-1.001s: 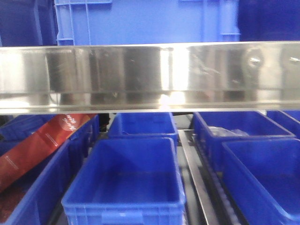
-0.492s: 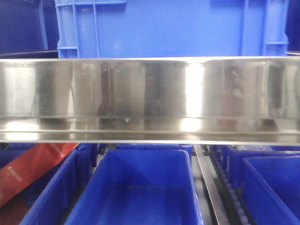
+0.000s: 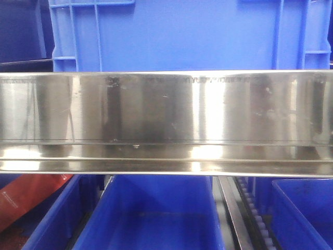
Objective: Place cylindrical capacitor in blue bin on shelf
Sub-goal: 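Turn and approach the shelf, stopping in front of the blue bins, then move left gripper over a blue bin and release the orange capacitor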
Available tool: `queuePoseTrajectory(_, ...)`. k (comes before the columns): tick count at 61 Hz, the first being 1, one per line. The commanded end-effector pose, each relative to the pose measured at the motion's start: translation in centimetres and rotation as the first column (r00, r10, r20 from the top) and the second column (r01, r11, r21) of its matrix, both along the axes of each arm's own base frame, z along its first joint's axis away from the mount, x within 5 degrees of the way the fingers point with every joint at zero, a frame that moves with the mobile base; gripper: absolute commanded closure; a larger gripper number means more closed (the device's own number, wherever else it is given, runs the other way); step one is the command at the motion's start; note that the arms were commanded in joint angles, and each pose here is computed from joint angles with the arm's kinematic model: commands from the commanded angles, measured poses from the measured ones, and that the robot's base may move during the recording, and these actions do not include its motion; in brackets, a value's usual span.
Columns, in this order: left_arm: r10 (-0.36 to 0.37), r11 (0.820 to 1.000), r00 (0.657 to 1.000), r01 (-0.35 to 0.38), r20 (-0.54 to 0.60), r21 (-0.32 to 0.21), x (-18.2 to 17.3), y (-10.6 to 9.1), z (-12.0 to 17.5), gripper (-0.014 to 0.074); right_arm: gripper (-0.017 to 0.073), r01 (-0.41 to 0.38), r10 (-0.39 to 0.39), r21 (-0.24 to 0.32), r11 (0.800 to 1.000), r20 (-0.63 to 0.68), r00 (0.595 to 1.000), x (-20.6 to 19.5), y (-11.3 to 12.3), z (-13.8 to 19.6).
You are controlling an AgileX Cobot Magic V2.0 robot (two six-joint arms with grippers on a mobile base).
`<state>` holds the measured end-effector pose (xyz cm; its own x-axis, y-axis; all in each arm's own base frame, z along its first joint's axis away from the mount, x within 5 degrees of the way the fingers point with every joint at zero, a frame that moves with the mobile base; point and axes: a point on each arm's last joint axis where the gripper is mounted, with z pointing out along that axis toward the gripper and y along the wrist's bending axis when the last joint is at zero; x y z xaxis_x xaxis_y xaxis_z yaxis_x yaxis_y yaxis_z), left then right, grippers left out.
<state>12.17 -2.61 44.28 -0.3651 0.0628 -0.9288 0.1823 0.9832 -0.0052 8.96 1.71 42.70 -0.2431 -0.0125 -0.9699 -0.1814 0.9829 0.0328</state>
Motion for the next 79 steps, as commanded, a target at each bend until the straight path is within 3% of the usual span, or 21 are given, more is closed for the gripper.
queuePoseTrajectory(1,-0.009,1.0,1.0,0.01,0.027,-0.012,-0.2,-0.1,0.5,0.0704,0.0721,0.001,0.0,-0.002,1.0,0.033,0.999,0.0,0.0,0.4)
queuePoseTrajectory(42,-0.009,1.0,1.0,0.01,0.027,-0.012,-0.2,-0.1,0.5,0.0704,0.0721,0.001,-0.001,-0.002,1.0,0.035,0.999,0.0,0.0,0.5)
queuePoseTrajectory(74,-0.013,1.0,0.998,0.014,0.062,-0.022,-0.1,-0.1,0.9,0.0704,0.0721,0.008,-0.009,0.014,1.0,0.127,0.992,0.1,-0.1,1.3)
queuePoseTrajectory(79,-0.061,0.998,0.997,0.06,0.053,0.021,0.8,-0.8,1.1,0.0704,0.0721,0.008,-0.009,0.014,1.0,0.127,0.992,0.1,-0.1,1.3)
